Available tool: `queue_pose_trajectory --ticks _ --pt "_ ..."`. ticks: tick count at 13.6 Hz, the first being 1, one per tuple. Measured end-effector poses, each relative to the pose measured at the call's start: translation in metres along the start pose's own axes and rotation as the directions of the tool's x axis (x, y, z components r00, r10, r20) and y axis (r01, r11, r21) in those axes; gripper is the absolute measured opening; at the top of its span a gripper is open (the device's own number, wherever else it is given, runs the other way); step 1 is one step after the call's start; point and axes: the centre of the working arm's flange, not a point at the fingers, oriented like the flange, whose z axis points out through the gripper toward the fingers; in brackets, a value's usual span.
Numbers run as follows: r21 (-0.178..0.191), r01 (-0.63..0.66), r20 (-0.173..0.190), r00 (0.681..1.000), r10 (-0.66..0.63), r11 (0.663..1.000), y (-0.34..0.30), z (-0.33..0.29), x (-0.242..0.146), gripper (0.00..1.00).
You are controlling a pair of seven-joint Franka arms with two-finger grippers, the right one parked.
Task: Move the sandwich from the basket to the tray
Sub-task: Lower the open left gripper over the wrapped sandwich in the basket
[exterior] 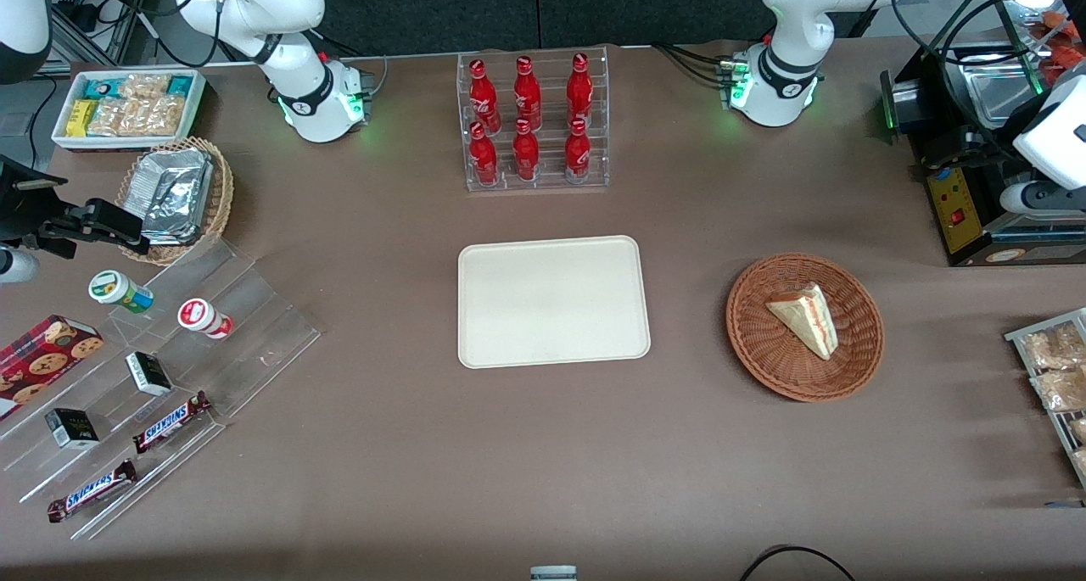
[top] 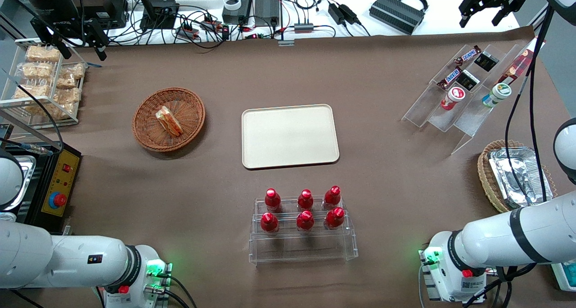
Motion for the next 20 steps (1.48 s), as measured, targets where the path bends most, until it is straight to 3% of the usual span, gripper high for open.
queue_pose_trajectory --ticks 4,8,12,14,17,20 --pt "0.001 0.009 -0.037 0.999 -0.009 1.0 -0.005 -0.001 0.006 1.0" --pt "0.003 0.014 -0.046 0.999 -0.014 1.0 -0.003 0.033 0.032 1.0" --pt "-0.008 0.19 -0.088 0.978 -0.19 0.982 0.013 0.097 0.061 1.0" --pt "-0.03 0.316 -0.127 0.94 -0.317 0.948 0.032 0.135 0.072 1.0" --pt "-0.089 0.49 -0.174 0.85 -0.498 0.867 0.052 0.189 0.079 1.0" --pt "-0.149 0.568 -0.204 0.783 -0.588 0.809 0.053 0.233 0.078 1.0"
